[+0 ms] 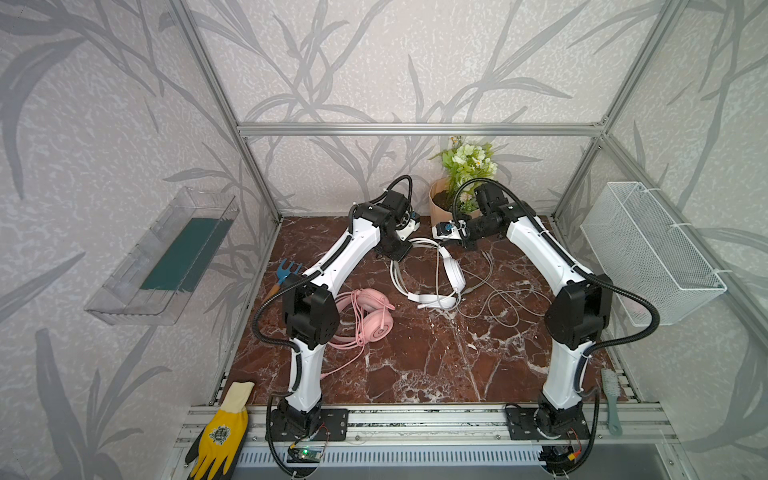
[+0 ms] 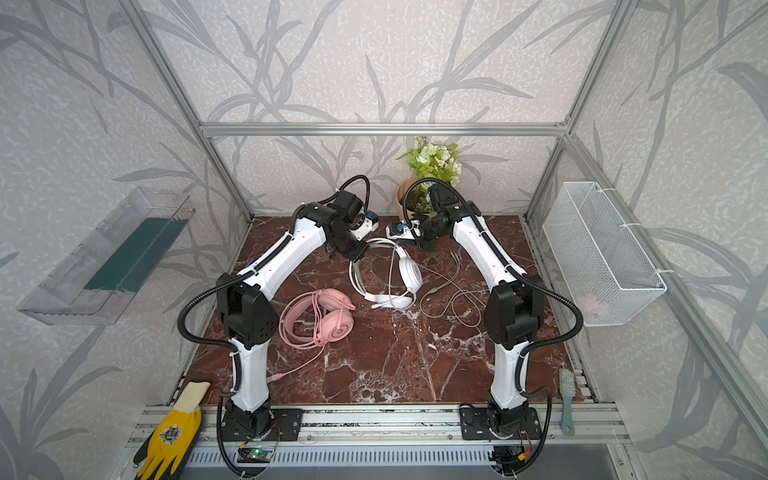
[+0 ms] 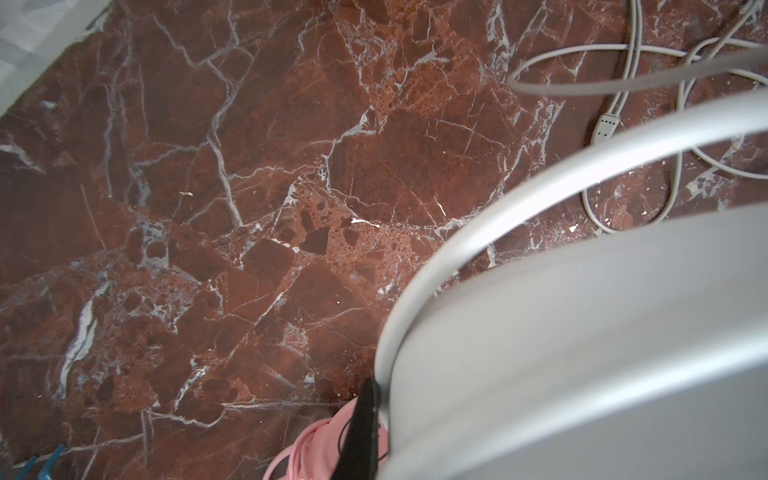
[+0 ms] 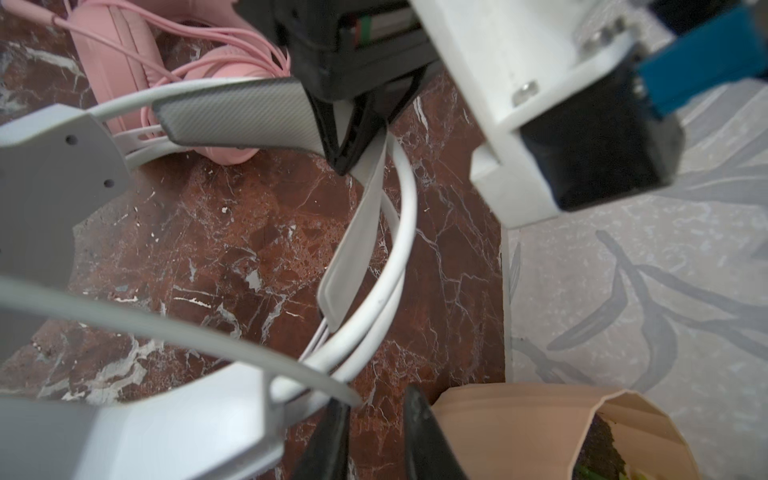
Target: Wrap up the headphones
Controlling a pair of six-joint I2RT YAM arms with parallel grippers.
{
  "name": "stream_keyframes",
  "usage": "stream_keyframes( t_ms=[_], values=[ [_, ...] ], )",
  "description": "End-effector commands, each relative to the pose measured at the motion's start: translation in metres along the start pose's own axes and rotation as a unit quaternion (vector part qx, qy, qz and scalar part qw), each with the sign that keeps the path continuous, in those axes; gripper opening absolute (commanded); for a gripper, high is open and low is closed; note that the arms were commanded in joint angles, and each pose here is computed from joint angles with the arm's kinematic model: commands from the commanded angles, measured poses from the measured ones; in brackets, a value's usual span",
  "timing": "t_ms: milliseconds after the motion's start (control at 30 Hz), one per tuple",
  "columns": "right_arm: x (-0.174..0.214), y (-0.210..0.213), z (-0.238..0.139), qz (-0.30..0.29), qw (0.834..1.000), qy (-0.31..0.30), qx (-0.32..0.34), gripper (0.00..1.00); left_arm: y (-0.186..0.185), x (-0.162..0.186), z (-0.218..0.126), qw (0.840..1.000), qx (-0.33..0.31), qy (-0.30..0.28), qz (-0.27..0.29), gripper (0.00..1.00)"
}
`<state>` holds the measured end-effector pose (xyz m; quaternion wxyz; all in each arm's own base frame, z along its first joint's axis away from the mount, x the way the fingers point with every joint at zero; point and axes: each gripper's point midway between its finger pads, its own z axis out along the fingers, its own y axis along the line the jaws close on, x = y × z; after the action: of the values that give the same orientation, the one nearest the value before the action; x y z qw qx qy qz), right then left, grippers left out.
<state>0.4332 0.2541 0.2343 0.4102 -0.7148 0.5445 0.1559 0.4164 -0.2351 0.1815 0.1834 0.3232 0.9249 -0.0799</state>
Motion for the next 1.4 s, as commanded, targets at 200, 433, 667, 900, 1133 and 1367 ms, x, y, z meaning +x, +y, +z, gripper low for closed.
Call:
stream_keyframes(
  t_ms=[200, 433, 667, 900, 1133, 1367],
  values=[
    [0.016, -0.002, -0.018, 0.161, 0.979, -0.121, 0.027, 0.54, -0.008, -0.028, -0.039, 0.992, 0.069, -0.091, -0.047, 0.0],
    [0.026, 0.033, -0.015, 0.167, 0.98, -0.111, 0.005, 0.99, -0.007, -0.033, -0.037, 0.988, 0.095, -0.101, -0.072, 0.0],
    [0.06, 0.025, -0.029, 0.231, 0.958, -0.143, 0.094, 0.99, -0.006, -0.035, -0.039, 0.984, 0.114, -0.108, -0.083, 0.0],
    [0.097, 0.039, -0.023, 0.24, 0.953, -0.103, 0.153, 0.99, -0.005, -0.041, -0.05, 0.979, 0.131, -0.128, -0.093, 0.0],
    [0.133, 0.04, -0.01, 0.245, 0.948, -0.061, 0.193, 0.89, -0.01, -0.05, -0.067, 0.972, 0.151, -0.15, -0.099, 0.0],
    [0.155, 0.033, 0.002, 0.23, 0.947, -0.023, 0.221, 0.84, -0.019, -0.06, -0.084, 0.962, 0.178, -0.174, -0.112, 0.0]
  ],
)
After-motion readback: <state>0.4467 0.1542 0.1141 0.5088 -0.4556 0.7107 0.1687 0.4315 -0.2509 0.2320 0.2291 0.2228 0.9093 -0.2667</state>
